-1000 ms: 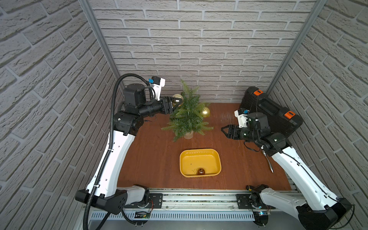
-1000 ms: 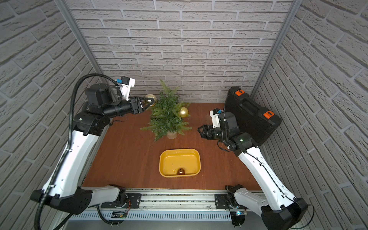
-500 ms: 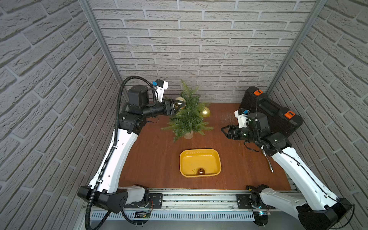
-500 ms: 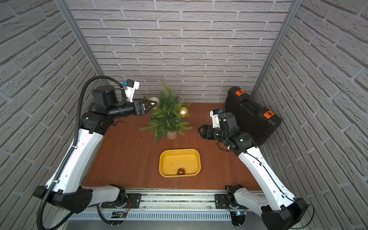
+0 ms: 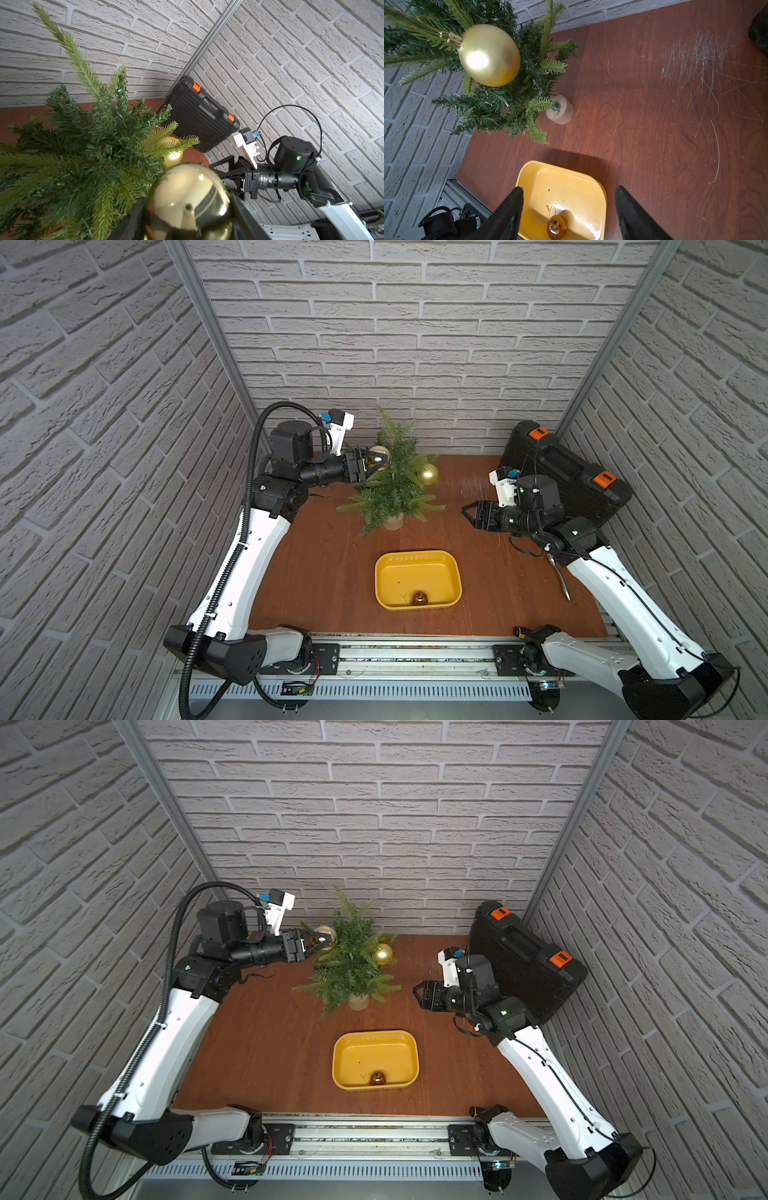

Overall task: Decorate the small christmas tree with ornaments
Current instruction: Hang an ornament on the christmas tree.

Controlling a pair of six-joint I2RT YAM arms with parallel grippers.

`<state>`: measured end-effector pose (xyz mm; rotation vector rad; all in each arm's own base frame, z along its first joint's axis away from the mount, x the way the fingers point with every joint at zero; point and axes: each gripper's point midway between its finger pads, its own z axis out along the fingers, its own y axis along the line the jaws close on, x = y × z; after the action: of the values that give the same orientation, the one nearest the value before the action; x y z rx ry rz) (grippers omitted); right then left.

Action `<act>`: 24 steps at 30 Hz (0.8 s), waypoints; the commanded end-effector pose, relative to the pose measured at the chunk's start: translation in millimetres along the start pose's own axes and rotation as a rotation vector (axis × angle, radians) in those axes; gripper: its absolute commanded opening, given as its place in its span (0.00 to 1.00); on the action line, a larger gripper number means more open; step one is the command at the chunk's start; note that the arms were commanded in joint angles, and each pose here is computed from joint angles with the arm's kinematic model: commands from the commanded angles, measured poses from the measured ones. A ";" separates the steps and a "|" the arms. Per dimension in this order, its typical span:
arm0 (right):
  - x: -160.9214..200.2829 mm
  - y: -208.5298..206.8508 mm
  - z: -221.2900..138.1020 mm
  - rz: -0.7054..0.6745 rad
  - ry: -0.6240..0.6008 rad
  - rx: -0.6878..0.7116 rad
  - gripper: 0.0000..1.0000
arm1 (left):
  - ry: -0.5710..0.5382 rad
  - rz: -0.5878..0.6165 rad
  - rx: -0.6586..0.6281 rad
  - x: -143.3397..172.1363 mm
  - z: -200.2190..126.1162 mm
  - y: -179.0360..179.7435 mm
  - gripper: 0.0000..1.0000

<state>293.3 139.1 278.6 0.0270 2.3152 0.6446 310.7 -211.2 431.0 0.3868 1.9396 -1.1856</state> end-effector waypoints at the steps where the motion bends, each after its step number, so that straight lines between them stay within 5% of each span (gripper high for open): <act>1: -3.1 0.4 -3.6 -0.003 -0.023 -0.006 0.71 | -0.049 0.048 0.041 -9.4 -12.0 -17.5 0.50; 24: -4.9 2.9 -3.2 0.000 -0.025 -0.018 0.71 | -0.012 0.027 0.095 0.8 -2.3 -25.7 0.51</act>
<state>293.1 139.5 278.5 0.0262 2.3161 0.6482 297.6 -215.3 437.2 0.4068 1.9169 -1.2293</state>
